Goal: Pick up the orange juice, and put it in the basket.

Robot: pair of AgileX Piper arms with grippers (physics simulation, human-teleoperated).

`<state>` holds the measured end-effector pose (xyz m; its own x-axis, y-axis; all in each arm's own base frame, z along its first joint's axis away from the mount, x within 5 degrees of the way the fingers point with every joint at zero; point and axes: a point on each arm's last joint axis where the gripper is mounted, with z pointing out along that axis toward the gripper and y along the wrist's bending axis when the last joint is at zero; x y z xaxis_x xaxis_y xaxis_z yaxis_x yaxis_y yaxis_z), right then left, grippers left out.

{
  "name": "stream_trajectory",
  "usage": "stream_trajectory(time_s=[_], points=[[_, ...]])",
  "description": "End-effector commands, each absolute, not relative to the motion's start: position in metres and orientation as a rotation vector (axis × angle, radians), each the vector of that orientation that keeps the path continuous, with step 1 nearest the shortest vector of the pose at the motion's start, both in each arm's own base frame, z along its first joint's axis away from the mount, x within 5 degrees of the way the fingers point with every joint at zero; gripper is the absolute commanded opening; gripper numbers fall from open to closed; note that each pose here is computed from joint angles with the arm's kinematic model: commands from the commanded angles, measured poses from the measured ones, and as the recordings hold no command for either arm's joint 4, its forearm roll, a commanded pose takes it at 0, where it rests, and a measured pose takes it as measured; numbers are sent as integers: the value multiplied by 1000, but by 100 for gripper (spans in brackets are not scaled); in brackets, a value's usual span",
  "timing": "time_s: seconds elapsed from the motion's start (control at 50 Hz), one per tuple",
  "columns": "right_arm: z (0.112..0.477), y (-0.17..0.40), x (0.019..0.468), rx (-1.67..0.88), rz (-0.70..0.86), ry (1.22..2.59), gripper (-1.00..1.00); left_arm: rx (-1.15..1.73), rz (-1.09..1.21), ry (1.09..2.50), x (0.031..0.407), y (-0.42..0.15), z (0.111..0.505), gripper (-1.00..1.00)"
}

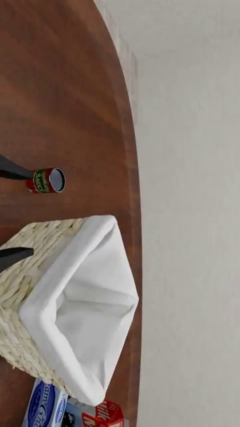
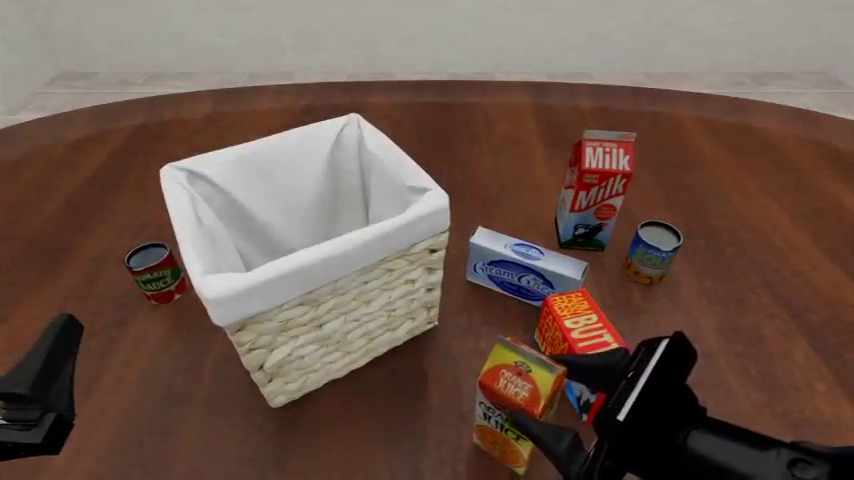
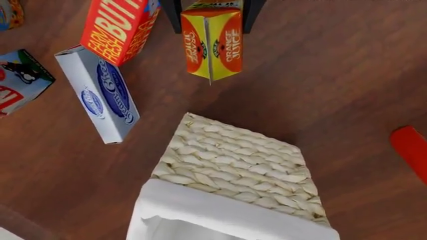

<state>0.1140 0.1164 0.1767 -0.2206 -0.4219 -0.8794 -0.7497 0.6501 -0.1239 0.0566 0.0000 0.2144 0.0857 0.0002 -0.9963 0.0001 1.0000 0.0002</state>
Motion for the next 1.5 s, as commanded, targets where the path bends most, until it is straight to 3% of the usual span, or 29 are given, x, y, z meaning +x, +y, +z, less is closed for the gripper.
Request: stream_trajectory(time_s=[0.02, 0.3, 0.8, 1.5], points=[[187, 116, 113, -939, 403, 1821, -100, 0, 0, 1485, 57, 0, 214, 100], [229, 106, 96, -917, 459, 1724, -100, 0, 0, 1485, 57, 0, 214, 100], [272, 98, 78, -949, 513, 1612, -100, 0, 0, 1485, 57, 0, 214, 100], [375, 105, 72, -918, 594, 1390, -100, 0, 0, 1485, 57, 0, 214, 100]])
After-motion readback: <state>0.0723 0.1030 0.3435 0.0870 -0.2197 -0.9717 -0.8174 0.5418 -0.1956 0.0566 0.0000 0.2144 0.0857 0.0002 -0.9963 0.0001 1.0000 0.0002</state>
